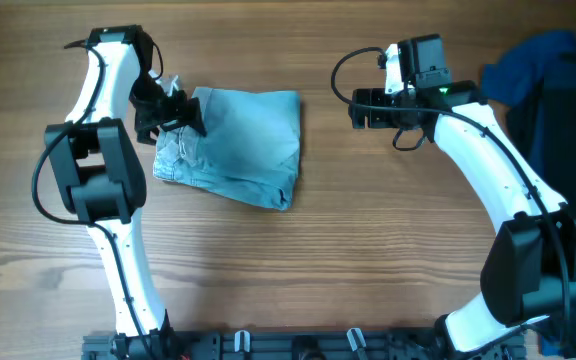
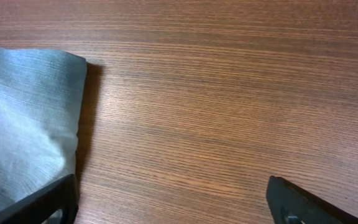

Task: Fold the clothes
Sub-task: 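Grasp the folded shorts with the left gripper and drag them to the far-left corner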

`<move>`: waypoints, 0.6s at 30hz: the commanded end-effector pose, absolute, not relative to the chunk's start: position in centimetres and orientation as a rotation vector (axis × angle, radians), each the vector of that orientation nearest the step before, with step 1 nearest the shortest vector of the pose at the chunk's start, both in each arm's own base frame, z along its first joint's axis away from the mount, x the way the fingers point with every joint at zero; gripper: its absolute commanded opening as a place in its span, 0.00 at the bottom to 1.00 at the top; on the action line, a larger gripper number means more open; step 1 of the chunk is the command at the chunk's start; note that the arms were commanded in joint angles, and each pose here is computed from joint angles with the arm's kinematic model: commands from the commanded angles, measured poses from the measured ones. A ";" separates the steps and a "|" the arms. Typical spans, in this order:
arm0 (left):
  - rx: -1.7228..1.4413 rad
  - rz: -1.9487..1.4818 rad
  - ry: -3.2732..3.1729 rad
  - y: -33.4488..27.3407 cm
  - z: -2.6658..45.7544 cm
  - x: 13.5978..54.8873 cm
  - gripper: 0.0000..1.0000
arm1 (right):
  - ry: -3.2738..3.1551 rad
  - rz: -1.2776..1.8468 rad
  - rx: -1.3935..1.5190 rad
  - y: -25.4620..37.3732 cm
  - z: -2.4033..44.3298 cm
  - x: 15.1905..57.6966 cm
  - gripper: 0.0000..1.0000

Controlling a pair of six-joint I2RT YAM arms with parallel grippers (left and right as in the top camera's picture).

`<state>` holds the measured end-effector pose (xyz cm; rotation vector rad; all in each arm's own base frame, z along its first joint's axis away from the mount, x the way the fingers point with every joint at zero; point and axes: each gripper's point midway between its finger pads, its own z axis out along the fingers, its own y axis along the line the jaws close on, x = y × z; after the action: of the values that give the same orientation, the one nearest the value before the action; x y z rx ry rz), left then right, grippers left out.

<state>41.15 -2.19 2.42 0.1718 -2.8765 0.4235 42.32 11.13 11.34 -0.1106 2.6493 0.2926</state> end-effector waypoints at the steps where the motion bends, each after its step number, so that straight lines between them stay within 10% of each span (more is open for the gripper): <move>1: 0.127 0.472 -2.845 -2.8 1.7 40.6 0.33 | 2.674 0.265 -0.105 10.8 10.3 42.2 0.93; 4: 0.166 0.466 -2.839 -2.8 1.7 40.6 0.08 | 2.675 0.265 -0.105 10.8 10.3 42.2 0.91; 18: 1.135 0.585 -3.102 6.8 1.6 52.7 0.04 | 2.544 0.286 -0.107 11.4 11.9 44.8 1.00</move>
<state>50.96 -0.41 2.01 0.5943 -3.1726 0.5966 44.65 11.61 12.70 -0.1159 2.5335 0.3079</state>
